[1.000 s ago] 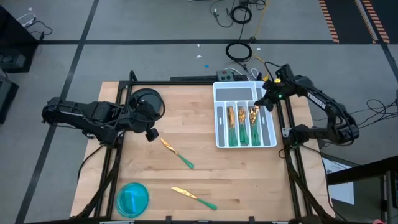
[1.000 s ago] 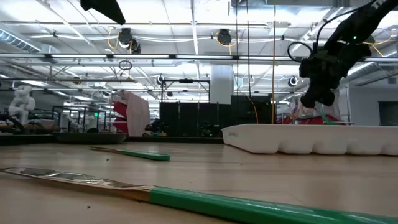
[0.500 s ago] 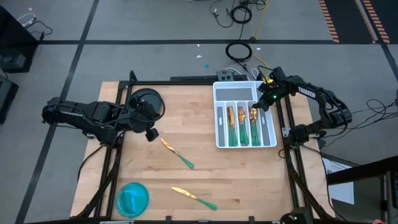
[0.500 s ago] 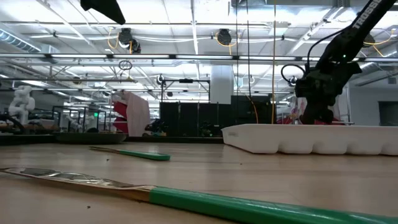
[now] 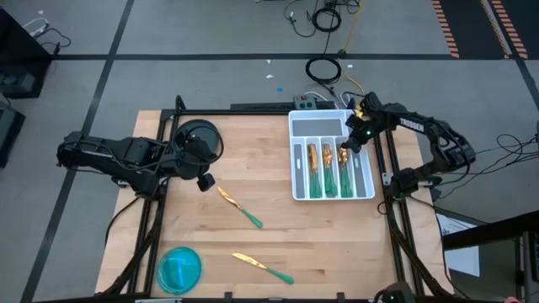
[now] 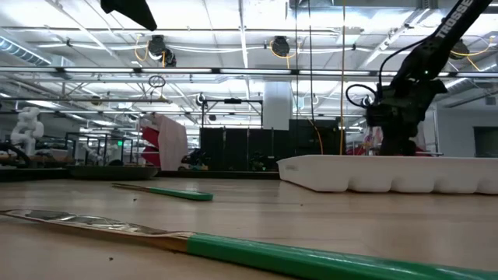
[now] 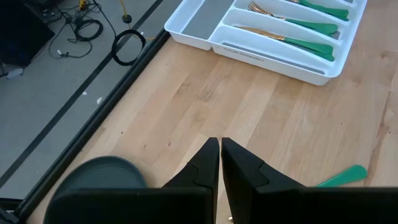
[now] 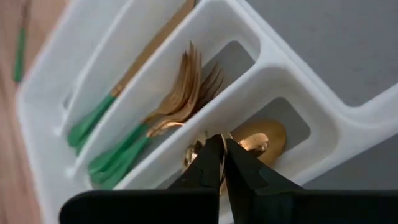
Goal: Sort silverware
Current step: Put the green spoon into the white silverware organizer
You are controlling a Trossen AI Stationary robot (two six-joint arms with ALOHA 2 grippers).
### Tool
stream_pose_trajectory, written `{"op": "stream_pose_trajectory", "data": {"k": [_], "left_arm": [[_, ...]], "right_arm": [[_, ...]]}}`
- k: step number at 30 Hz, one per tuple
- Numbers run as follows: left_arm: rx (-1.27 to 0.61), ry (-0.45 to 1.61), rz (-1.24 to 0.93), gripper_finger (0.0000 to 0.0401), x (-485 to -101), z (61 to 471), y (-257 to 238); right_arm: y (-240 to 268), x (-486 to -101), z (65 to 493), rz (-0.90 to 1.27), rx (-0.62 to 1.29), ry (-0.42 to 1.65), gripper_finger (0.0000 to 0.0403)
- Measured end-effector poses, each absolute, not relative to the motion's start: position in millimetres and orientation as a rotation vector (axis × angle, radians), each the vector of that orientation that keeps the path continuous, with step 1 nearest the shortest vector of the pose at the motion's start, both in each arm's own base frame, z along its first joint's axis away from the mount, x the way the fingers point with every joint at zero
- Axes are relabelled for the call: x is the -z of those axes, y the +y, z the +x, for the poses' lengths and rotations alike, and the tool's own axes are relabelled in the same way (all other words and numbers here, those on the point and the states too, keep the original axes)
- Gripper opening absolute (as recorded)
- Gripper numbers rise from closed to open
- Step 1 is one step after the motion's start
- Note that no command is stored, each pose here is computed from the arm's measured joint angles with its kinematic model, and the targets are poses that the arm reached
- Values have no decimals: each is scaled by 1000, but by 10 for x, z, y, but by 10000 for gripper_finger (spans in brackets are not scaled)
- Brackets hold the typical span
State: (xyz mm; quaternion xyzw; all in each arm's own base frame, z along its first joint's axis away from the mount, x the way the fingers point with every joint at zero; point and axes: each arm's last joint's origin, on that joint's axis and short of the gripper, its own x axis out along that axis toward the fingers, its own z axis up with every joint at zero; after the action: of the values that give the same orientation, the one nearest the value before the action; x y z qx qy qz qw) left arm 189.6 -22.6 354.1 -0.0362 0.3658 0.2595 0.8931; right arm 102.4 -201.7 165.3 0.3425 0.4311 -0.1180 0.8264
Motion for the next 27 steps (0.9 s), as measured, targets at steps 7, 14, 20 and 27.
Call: {"op": "stream_pose_trajectory", "data": {"k": [7,14,20,27], "left_arm": [[-538,759,-75,28,-3541,1896,-226],[-538,759,-75,28,-3541,1896,-226],[-538,759,-74,28,-3541,1896,-227],[-538,759,-74,28,-3541,1896,-226]], "right_arm": [[-1962,-1638,1155,659,309,1037,0],[-1953,-1636,1176,634,336,1072,13],[-1970,-1634,1172,614,362,1085,57],[-1955,-1642,1169,624,347,1080,105]]}}
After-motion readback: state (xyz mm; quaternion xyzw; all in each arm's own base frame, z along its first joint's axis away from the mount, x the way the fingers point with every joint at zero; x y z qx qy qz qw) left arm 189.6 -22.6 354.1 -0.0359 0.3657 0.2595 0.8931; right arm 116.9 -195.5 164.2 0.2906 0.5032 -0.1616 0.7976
